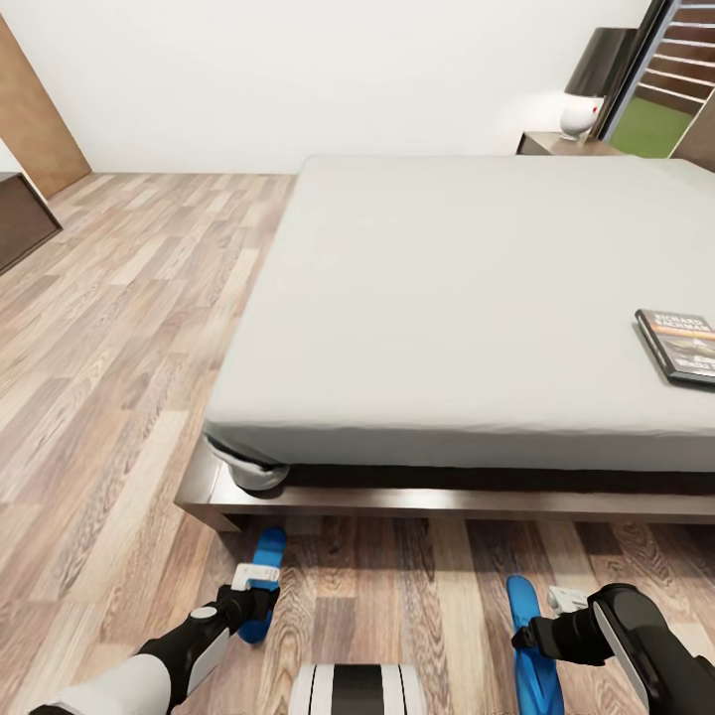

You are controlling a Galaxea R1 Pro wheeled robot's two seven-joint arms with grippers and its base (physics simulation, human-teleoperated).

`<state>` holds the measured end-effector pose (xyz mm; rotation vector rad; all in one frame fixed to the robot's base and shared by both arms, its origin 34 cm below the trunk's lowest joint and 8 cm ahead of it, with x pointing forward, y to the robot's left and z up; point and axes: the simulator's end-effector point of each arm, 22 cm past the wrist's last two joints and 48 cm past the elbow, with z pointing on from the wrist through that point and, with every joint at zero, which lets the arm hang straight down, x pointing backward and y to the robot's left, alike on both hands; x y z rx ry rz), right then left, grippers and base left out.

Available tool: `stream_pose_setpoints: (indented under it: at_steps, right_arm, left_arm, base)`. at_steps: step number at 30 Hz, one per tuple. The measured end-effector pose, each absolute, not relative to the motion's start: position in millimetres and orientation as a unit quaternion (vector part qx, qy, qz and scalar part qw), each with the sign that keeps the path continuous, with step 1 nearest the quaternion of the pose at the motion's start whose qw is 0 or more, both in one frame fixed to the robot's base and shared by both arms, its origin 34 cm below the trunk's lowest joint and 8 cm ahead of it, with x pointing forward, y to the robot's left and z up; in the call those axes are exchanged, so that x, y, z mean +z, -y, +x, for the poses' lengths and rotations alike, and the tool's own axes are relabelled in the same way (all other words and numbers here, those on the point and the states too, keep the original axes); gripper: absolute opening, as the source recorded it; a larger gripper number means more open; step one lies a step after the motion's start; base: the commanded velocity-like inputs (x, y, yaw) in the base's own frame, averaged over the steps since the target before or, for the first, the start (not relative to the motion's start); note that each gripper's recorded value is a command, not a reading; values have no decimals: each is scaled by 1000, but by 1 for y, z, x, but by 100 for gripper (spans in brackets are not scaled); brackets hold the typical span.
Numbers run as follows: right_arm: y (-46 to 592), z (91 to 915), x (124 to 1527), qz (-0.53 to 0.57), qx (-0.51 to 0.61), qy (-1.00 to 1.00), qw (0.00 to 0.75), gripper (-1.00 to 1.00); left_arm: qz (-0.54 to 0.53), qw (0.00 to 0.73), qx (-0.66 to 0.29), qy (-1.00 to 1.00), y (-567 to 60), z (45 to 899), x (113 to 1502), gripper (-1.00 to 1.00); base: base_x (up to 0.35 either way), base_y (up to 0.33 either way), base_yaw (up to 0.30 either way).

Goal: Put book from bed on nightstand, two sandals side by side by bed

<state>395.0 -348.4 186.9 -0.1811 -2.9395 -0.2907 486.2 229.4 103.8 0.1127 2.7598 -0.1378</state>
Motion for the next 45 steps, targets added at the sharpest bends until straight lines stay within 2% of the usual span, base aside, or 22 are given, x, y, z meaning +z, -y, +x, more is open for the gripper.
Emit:
stream_pose_setpoints:
  at_steps: [45]
  right_arm:
    - [348, 378, 169, -63, -97, 986, 117, -100]
  left_arm:
    - [40, 187, -52, -980, -226, 495, 89, -100]
  base:
    - [0, 0, 0]
